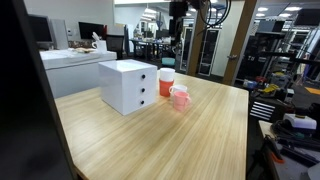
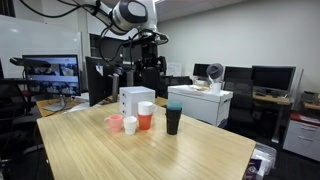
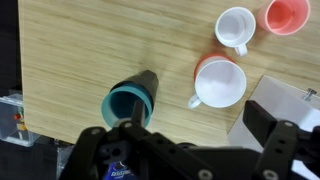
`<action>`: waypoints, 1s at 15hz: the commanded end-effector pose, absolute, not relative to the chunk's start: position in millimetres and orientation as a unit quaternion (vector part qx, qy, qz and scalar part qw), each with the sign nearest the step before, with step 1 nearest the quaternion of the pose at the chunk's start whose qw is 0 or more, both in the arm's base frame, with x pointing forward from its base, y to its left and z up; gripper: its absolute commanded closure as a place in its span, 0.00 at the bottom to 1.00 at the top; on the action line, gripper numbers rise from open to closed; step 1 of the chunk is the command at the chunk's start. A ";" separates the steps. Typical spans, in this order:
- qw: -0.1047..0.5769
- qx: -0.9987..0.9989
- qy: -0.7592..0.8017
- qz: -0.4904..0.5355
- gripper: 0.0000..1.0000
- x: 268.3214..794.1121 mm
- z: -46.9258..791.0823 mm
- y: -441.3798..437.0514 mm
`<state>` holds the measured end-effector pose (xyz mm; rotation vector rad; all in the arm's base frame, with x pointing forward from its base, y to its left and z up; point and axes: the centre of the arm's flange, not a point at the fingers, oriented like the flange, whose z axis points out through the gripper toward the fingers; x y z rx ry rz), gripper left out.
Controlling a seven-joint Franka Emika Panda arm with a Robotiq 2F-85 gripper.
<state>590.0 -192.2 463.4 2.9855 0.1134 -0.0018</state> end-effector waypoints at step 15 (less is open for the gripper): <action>0.091 0.992 -0.089 -0.014 0.00 656.2 384.7 -281.8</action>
